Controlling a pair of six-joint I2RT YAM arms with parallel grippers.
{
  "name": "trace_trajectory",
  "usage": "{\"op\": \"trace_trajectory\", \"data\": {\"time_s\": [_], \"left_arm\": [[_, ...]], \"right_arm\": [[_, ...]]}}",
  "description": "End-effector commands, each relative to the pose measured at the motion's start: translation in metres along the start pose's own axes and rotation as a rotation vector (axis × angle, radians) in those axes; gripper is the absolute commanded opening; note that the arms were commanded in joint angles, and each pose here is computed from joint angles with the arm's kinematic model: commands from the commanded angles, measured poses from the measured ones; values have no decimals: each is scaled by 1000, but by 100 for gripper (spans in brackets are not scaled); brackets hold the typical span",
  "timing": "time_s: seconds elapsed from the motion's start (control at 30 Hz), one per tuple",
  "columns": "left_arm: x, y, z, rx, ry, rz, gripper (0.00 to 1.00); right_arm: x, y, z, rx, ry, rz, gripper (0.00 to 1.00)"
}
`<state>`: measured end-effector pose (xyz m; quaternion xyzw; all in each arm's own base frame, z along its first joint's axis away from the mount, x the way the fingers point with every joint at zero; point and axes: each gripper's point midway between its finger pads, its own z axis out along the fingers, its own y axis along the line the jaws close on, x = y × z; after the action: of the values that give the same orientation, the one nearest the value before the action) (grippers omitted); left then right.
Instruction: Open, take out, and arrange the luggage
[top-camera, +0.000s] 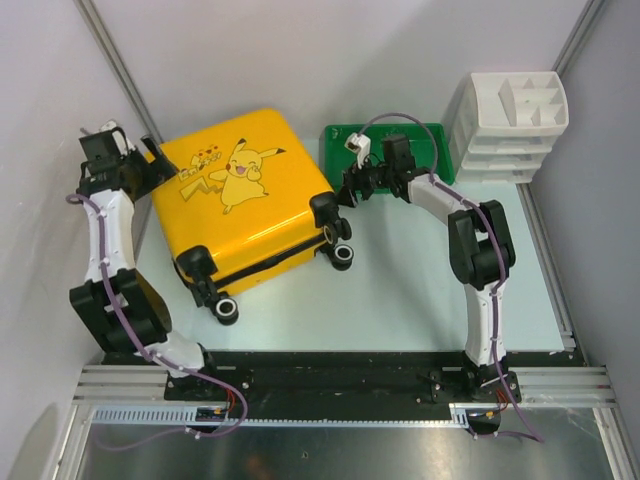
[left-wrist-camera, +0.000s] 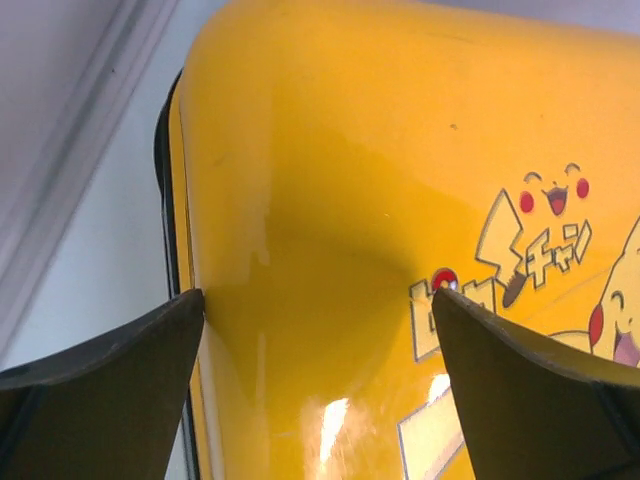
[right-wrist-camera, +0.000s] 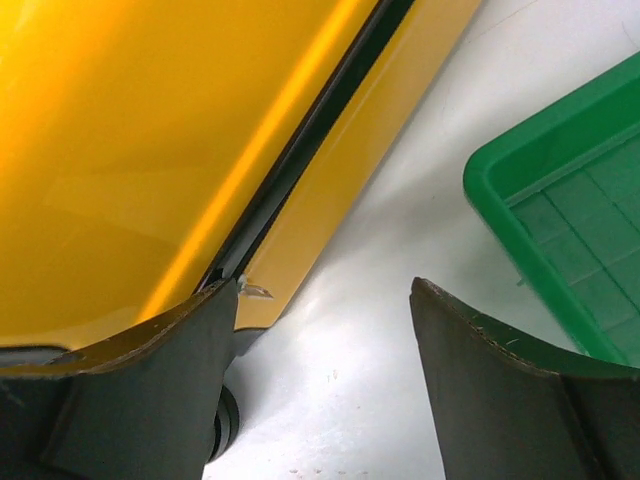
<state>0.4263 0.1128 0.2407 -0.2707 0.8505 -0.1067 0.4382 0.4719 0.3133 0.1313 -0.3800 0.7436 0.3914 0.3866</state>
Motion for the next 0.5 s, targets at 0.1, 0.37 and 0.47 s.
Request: {"op": "trace_trajectory", "data": {"time_s": [0.1,0.37,0.47], "left_arm": [[-27,-39,-88,4,-220,327,100],[42,-55,-131,200,-68,319,100],[52,-36,-127,128,-19,339,100]], "right_arm": [[9,105,9,-216,31,-38,75],[6,173,23,-349,26,-79,73],[6,202,24,-406,21,-118,73]]}}
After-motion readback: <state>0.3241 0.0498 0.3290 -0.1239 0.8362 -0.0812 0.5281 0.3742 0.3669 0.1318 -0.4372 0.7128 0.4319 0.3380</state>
